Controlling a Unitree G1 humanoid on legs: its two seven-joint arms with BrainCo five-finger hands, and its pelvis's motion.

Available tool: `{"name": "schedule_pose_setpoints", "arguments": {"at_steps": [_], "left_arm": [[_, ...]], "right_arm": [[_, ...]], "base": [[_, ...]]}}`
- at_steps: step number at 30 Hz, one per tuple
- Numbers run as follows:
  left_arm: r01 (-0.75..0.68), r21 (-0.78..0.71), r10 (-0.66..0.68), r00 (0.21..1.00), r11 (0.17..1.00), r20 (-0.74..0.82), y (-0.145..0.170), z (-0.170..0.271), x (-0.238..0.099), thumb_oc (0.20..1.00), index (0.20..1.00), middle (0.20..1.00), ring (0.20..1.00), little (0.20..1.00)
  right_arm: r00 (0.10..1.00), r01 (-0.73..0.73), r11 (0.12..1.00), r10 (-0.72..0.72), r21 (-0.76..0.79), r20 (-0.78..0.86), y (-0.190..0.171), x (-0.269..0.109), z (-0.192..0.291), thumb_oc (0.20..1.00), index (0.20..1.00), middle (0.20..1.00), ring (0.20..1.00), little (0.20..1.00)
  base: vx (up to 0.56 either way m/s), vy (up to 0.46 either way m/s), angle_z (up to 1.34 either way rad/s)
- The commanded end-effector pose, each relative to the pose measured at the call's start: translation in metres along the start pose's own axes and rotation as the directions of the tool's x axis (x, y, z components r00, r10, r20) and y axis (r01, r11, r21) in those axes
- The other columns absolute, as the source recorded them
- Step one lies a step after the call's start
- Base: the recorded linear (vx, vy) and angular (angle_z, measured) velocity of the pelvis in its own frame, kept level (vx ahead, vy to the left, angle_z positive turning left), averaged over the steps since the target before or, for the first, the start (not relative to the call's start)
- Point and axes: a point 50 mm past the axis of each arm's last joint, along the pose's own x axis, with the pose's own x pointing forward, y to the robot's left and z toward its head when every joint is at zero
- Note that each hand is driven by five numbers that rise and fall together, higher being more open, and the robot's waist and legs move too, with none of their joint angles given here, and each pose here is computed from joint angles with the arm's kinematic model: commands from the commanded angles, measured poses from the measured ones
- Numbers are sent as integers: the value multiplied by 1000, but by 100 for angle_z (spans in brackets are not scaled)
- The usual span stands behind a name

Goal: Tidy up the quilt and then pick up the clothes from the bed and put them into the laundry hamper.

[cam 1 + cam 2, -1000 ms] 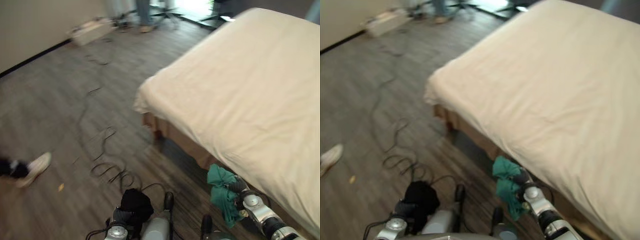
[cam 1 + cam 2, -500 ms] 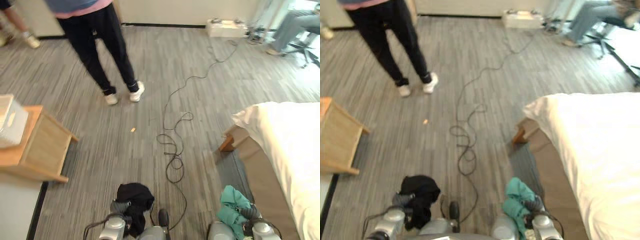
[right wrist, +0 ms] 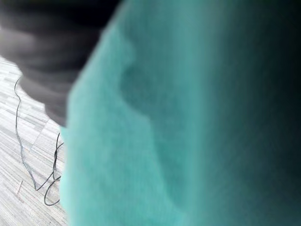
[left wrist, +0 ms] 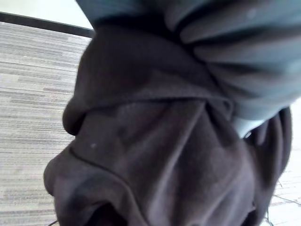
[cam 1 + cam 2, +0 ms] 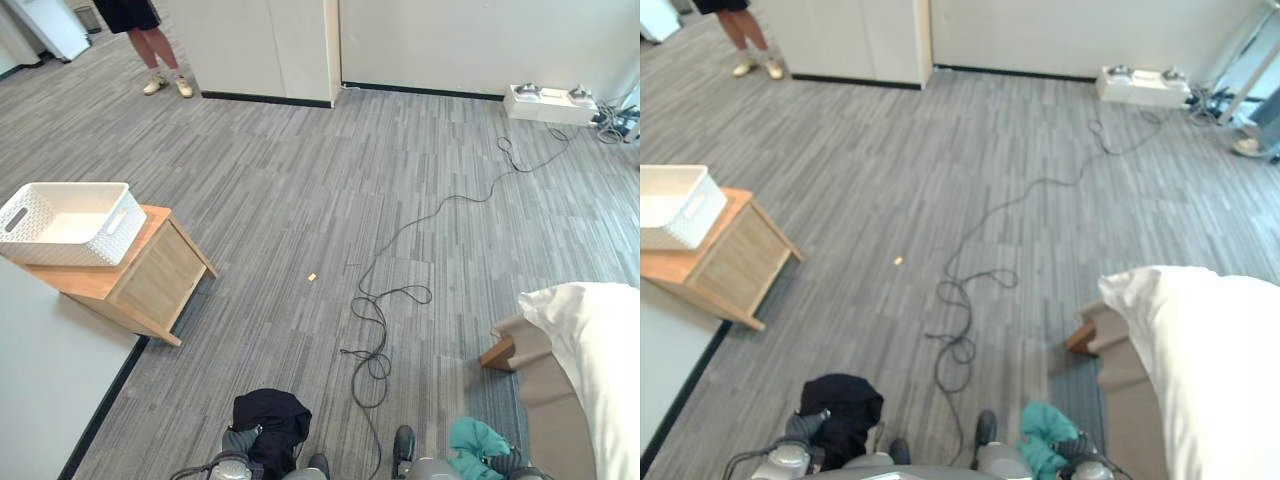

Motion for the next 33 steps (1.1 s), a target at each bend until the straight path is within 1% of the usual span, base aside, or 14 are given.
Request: {"name": "schedule_pose_setpoints", "arguments": {"at_steps": [1, 3, 7, 10, 12, 14, 15, 18, 19, 21, 24, 27, 30, 33], "left_arm": [[-19, 31, 15, 995, 999, 100, 10, 34, 8, 200, 200, 200, 200, 200], [-20, 18, 18, 995, 1000, 93, 10, 31, 7, 200, 200, 200, 200, 200], [-14, -7, 15, 999, 1000, 52, 9, 17, 4, 200, 200, 200, 200, 200], [-11, -25, 11, 1000, 1000, 24, 11, 7, 3, 200, 200, 200, 200, 200], [-21, -47, 21, 1000, 999, 10, 14, 5, 3, 200, 200, 200, 200, 200], [-28, -58, 30, 999, 998, 26, 21, 10, 5, 200, 200, 200, 200, 200], [-29, -58, 31, 999, 998, 26, 21, 11, 5, 200, 200, 200, 200, 200], [-34, -39, 35, 999, 999, 33, 24, 14, 6, 200, 200, 200, 200, 200], [-55, -39, 57, 997, 998, 52, 28, 20, 7, 200, 200, 200, 200, 200], [-54, -28, 57, 994, 998, 93, 28, 31, 8, 200, 200, 200, 200, 200], [-41, 17, 38, 987, 999, 156, 24, 48, 8, 200, 200, 200, 200, 200], [-40, 46, 31, 983, 998, 182, 22, 57, 9, 200, 200, 200, 200, 200], [-37, 93, 21, 985, 995, 169, 20, 52, 10, 200, 200, 200, 200, 200], [-10, 111, -4, 992, 994, 124, 14, 35, 8, 200, 200, 200, 200, 200]], "right_arm": [[985, 80, 988, -59, -131, 162, -32, 4, 37, 200, 200, 200, 200, 200], [983, 90, 985, -64, -145, 173, -36, 4, 40, 200, 200, 200, 200, 200], [981, 72, 982, -38, -176, 190, -32, 3, 44, 200, 200, 200, 200, 200], [980, 72, 974, -30, -213, 196, -31, 4, 47, 200, 200, 200, 200, 200], [980, 71, 970, -24, -234, 198, -30, 6, 52, 200, 200, 200, 200, 200], [977, 33, 973, 16, -228, 212, -18, 6, 57, 200, 200, 200, 200, 200], [977, 33, 973, 17, -227, 213, -17, 6, 57, 200, 200, 200, 200, 200], [981, 24, 977, 19, -214, 194, -15, 6, 54, 200, 200, 200, 200, 200], [976, 35, 976, 13, -213, 218, -19, 6, 61, 200, 200, 200, 200, 200], [969, 40, 977, 13, -211, 247, -21, 6, 71, 200, 200, 200, 200, 200], [954, 49, 982, 8, -181, 300, -23, 3, 82, 200, 200, 200, 200, 200], [954, 62, 987, -14, -151, 299, -28, 3, 80, 200, 200, 200, 200, 200], [958, 39, 985, 10, -166, 288, -20, 2, 76, 200, 200, 200, 200, 200], [966, 14, 980, 38, -198, 256, -17, 2, 65, 200, 200, 200, 200, 200]], "base": [[137, -204, 35], [233, -204, 47], [330, -25, 21], [578, 84, 3], [555, 127, 66], [663, 259, 33], [525, 212, 52], [433, 116, 44], [560, 185, 51], [690, 94, 72], [531, -133, 113], [655, -213, 99], [699, -245, 87], [777, -384, 49]]}}
